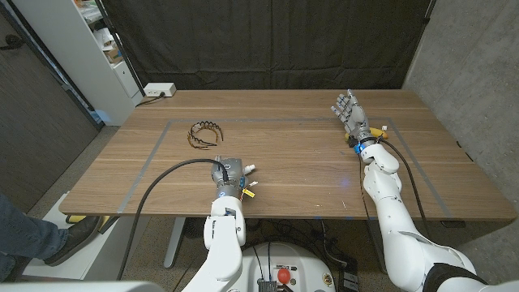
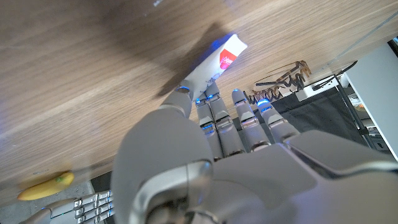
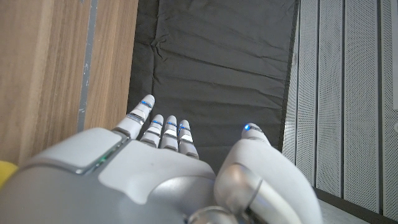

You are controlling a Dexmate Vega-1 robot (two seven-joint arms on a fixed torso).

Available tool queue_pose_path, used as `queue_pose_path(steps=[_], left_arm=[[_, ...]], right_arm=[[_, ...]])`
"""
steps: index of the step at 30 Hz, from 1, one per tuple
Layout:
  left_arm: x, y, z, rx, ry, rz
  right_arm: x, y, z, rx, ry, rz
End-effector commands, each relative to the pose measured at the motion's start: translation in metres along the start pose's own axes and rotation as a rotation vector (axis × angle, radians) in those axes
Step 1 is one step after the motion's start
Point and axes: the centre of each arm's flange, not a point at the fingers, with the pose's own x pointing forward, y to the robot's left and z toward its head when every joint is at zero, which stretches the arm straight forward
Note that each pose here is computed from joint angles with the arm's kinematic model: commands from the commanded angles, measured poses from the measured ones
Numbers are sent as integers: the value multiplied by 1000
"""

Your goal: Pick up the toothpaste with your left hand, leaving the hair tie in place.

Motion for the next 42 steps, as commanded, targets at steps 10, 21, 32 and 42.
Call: queue_pose_path(steps=[10,21,32,42], left_arm=[[-2,9,-5,-29,-17,8],[-1,17,-10,-66,-44,18],[1,28,-15,-91,-63,23],[8,40,-26,-218,-149,-44]], right_arm=[[-3,5,1,-2,-2,0],[-2,7,1,-3,-4,-3],[3,10,1,-4,-7,-2],[7,11,2,-1,-12,-5]])
